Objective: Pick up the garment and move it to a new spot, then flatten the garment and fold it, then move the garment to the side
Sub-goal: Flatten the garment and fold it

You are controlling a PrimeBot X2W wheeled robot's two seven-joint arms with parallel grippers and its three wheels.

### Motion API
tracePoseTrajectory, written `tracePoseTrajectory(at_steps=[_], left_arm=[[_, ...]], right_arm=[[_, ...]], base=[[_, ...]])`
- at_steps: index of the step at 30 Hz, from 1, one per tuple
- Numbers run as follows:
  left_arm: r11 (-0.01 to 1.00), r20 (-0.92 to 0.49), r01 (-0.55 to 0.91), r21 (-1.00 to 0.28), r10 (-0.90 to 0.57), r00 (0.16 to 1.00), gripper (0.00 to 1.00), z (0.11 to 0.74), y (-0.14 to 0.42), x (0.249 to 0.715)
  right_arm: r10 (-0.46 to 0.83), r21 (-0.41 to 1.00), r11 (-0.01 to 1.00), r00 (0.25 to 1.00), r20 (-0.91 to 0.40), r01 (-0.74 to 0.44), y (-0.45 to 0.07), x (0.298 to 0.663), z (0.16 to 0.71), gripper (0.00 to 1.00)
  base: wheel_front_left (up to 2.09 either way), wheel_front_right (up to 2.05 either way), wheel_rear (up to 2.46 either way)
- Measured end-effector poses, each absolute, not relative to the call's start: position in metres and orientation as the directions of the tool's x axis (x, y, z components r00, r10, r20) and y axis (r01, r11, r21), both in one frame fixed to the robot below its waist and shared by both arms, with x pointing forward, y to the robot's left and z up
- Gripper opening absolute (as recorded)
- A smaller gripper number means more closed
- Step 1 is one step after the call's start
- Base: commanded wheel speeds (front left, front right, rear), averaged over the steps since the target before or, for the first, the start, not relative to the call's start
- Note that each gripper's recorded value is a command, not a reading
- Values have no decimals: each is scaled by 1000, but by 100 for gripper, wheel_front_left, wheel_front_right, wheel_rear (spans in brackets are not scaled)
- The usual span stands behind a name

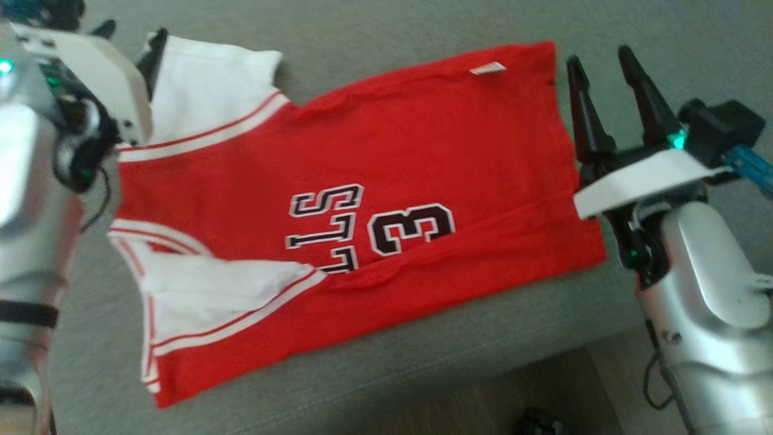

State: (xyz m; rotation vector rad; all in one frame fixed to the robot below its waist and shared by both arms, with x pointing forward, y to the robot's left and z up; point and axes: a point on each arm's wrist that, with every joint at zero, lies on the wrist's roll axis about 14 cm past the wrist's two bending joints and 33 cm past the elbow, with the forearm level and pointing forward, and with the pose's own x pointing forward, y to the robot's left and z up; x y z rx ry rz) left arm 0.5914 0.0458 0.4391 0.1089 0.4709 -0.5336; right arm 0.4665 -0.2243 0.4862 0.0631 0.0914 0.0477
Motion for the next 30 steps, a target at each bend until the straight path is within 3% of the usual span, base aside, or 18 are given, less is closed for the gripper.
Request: tracePoseTrajectory(at_steps=[8,16,17,18,23,30], left_arm=[[838,-643,545,-5,-420,640,100,387,35,614],[827,-716,560,49,-361,598,100,364,38,623],[827,-720,560,50,-359,594,91,364,38,624],[827,-720,560,50,-359,594,0,364,38,624],[818,-714,576,-16,-412,566,0,368,22,614],[820,-585,570,-53,-488,648,0,402,23,613]], right_arm=[[29,51,998,993,-111,-23,-234,470,473,100],[7,44,999,993,-114,-2,-243,471,467,100],[5,47,999,993,-116,1,-244,471,467,100],[5,47,999,993,-116,1,-244,471,467,100],[-2,62,998,989,-145,11,-246,470,458,100],[4,42,999,963,-270,7,-257,482,440,100]], base=[[0,0,0],[0,0,0],[0,0,0],[0,0,0],[0,0,0],[0,0,0]])
